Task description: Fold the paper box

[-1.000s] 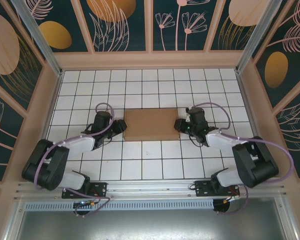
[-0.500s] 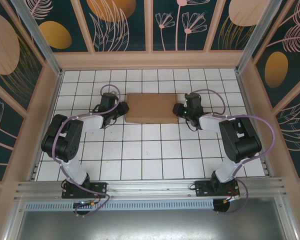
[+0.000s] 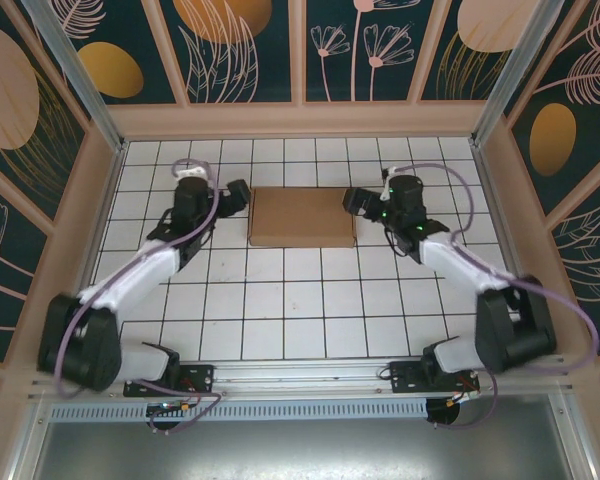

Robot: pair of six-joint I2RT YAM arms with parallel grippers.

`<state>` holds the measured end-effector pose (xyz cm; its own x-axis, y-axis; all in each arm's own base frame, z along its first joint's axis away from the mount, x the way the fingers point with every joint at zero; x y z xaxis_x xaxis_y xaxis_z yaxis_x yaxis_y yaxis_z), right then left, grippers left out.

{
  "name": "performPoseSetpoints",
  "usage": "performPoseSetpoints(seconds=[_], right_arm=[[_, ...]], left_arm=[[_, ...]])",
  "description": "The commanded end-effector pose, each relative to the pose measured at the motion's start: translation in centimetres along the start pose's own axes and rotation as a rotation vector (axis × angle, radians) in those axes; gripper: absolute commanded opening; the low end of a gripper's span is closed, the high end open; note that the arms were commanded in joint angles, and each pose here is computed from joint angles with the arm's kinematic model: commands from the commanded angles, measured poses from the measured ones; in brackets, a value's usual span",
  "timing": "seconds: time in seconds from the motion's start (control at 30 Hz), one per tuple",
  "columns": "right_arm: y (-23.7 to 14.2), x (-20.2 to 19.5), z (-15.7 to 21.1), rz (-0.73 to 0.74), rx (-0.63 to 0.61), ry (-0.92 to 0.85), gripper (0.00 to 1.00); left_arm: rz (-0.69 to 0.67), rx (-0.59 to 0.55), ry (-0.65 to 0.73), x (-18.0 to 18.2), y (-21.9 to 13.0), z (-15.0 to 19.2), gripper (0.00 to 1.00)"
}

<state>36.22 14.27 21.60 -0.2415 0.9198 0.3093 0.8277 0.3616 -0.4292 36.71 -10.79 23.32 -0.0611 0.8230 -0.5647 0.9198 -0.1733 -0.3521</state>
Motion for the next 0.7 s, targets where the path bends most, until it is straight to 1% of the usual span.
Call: performPoseSetpoints(seconds=[0.0, 0.03, 0.07, 0.13, 0.2, 0.23, 0.3, 0.33, 0.37, 0.4, 0.43, 0.5, 0.53, 0.6, 0.63, 0.67], right_arm=[[-3.4, -0.8, -1.5, 0.121, -0.137, -0.086, 0.99], [-4.1, -1.2, -1.7, 0.167, -0.173, -0.111, 0.99], [-4.9, -1.9, -2.0, 0.226, -0.217, -0.131, 0.99], [-5.8, -3.0, -1.6, 0.278, -0.287, -0.2, 0.99], [-6.5, -3.7, -0.9, 0.297, -0.377, -0.338, 0.99], [-6.8, -4.6, 0.1, 0.345, -0.406, -0.403, 0.99], [-8.2, -8.1, 2.0, 0.521, -0.475, -0.397, 0.99], [-9.1, -9.8, 2.8, 0.592, -0.508, -0.369, 0.99], [-9.7, -10.7, 3.8, 0.607, -0.526, -0.375, 0.99], [-9.9, -11.1, 4.5, 0.588, -0.53, -0.407, 0.99], [-9.6, -11.6, 5.7, 0.558, -0.501, -0.427, 0.99], [-9.5, -13.9, 6.6, 0.601, -0.472, -0.328, 0.99], [-9.6, -14.4, 6.5, 0.623, -0.479, -0.306, 0.99], [-10.1, -14.1, 6.1, 0.556, -0.537, -0.307, 0.99], [-10.7, -14.3, 6.0, 0.536, -0.584, -0.278, 0.99], [-11.4, -14.7, 5.8, 0.515, -0.636, -0.232, 0.99]], left_arm=[[-0.145, -0.246, 0.018, 4.1, -4.0, -1.7, 0.99], [-0.13, -0.293, 0.056, 4.5, -5.0, -1.8, 0.99], [-0.101, -0.326, 0.13, 4.7, -5.7, -1.5, 0.99], [-0.096, -0.364, 0.327, 5.6, -6.3, -0.4, 0.99], [-0.143, -0.34, 0.443, 7.3, -6.0, 1.4, 0.99], [-0.187, -0.318, 0.48, 8.5, -5.7, 2.4, 0.99], [-0.279, -0.311, 0.476, 10.8, -5.6, 3.3, 0.99], [-0.28, -0.314, 0.471, 11.5, -5.7, 3.7, 0.99], [-0.259, -0.313, 0.482, 11.9, -5.6, 4.0, 0.99], [-0.247, -0.318, 0.481, 12.2, -5.5, 4.0, 0.99], [-0.263, -0.323, 0.475, 12.9, -5.3, 3.9, 0.99], [-0.328, -0.331, 0.473, 13.7, -4.7, 3.2, 0.99], [-0.335, -0.364, 0.469, 13.7, -4.6, 2.7, 0.99], [-0.301, -0.492, 0.393, 13.5, -5.5, 1.6, 0.99], [-0.271, -0.533, 0.371, 13.4, -5.7, 1.2, 0.99], [-0.257, -0.513, 0.411, 13.1, -5.0, 1.3, 0.99]])
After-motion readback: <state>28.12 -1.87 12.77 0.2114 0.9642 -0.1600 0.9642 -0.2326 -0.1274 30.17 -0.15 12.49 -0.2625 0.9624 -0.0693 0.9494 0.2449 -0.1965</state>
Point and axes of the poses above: each hand's point on the last joint's axis, 136 mm out from that joint toward the fingers, its own y axis out along the fingers, its own x axis along the line the jaws close on, z = x × y, the point moved 3 cm from there along -y, back along the fingers, and after that the axes turned 8 degrees about -y, right-handed, at the moved point
